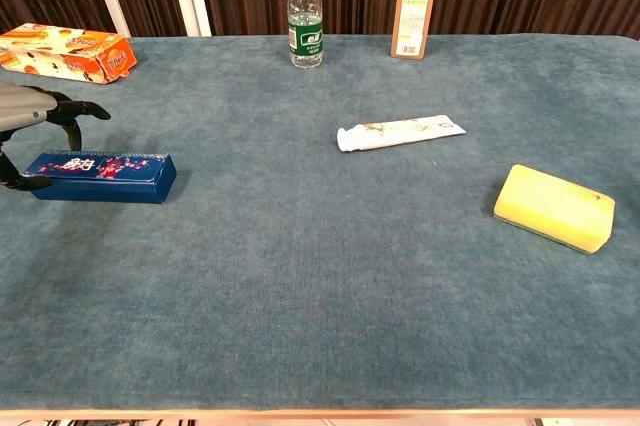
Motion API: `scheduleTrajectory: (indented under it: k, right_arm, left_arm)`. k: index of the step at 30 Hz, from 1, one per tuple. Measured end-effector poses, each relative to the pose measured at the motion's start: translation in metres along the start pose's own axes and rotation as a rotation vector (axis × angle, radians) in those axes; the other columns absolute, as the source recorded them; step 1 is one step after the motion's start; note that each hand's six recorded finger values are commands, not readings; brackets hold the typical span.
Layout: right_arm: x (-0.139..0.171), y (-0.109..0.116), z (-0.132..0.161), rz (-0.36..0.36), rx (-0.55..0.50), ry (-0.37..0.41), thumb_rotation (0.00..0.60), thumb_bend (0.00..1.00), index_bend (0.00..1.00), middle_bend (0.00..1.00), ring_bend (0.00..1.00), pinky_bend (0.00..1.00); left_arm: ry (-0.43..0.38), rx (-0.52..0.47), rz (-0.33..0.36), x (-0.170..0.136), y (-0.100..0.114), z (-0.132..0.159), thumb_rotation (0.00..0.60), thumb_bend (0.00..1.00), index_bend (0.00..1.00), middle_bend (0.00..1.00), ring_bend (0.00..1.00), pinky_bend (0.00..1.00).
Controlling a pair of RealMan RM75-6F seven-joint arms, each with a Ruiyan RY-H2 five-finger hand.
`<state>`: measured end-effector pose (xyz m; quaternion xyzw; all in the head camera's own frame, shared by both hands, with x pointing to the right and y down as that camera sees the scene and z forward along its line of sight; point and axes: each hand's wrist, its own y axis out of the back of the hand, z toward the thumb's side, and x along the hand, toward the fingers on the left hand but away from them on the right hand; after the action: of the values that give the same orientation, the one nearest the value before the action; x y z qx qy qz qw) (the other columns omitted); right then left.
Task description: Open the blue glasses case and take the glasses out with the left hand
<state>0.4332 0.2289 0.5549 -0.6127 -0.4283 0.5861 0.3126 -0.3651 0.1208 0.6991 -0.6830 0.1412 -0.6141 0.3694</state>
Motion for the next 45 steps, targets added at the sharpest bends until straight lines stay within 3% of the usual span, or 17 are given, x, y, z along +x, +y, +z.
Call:
scheduleTrajectory:
  k: [18,34,45]
  right_arm:
    - [0.0002,0.0,-0.0001,-0.001,-0.001,-0.001,0.6,0.2,0.0,0.0,0.0,0.19]
    - [0.0004,0.0001,-0.0002,0.0,-0.004,-0.002,0.6,0.2,0.0,0.0,0.0,0.19]
    - [0.0005,0.0003,-0.0004,0.0,-0.005,-0.003,0.6,0.2,0.0,0.0,0.0,0.19]
  left_arm:
    - [0.004,-0.014,-0.004,0.0015,0.0001,0.0,0.6,0.35,0.06,0.31,0.0,0.03]
    - [-0.001,-0.026,-0.003,0.0005,-0.0017,0.0021,0.6,0.48,0.09,0.36,0.0,0.04]
    - [0.002,-0.028,0.001,0.0022,-0.0005,0.001,0.6,0.48,0.09,0.36,0.0,0.04]
